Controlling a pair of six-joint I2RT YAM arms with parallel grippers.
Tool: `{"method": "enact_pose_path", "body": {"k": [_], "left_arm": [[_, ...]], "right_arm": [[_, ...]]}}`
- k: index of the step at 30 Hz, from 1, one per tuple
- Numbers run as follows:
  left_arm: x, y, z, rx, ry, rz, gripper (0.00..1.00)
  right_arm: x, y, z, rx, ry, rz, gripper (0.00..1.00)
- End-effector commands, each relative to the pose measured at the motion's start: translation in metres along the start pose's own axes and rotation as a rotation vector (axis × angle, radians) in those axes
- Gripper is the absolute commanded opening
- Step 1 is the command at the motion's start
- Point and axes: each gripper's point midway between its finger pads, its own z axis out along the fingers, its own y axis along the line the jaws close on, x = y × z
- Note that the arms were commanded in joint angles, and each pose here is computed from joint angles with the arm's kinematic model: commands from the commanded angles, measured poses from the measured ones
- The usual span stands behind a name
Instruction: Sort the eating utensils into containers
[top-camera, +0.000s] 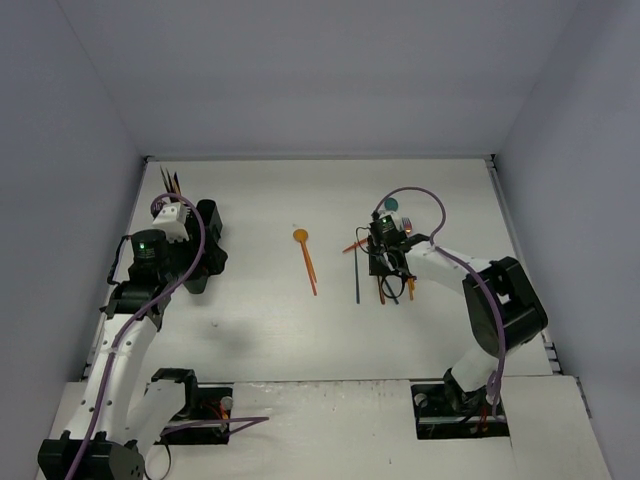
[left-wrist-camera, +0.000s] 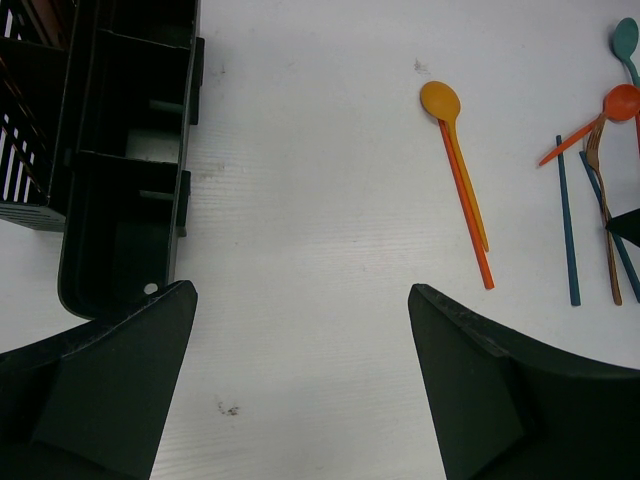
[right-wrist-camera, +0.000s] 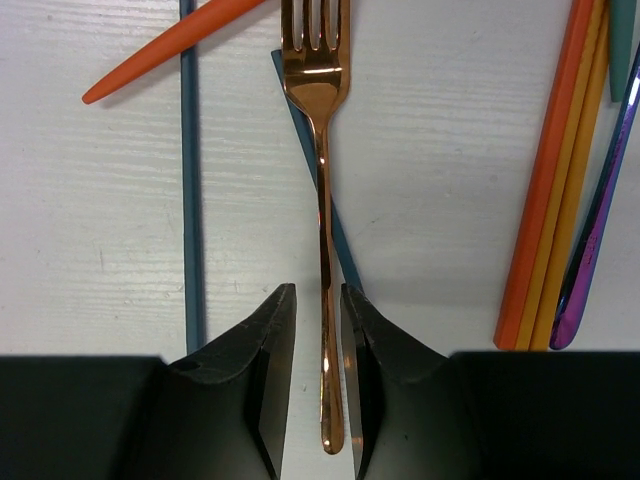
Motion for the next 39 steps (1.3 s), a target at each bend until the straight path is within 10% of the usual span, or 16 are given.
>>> {"method": "enact_pose_path", "body": {"k": [1, 12, 20, 39], "left_arm": [[-0.026, -0.011, -0.004, 0.039, -0.086, 0.008, 0.85], [-0.026, -0.012, -0.004, 0.04, -0.087, 0.01, 0.85], [-0.03, -0.013, -0.006, 0.041, -0.098, 0.015, 0.85], [-0.076, -0.168, -0.051, 0.506, -0.21, -0.042, 0.85]], "right_arm": [[0.003, 0.004, 0.003, -0.009, 0.007, 0.014, 0.22], [0.01, 0.0, 0.017, 0.02, 0.034, -0.002, 0.2], [-0.019, 0.006, 0.011, 0.014, -0.035, -0.028, 0.0], [-0.08, 0.118, -0.173, -0.462, -0.461, -0.349, 0.0]]}}
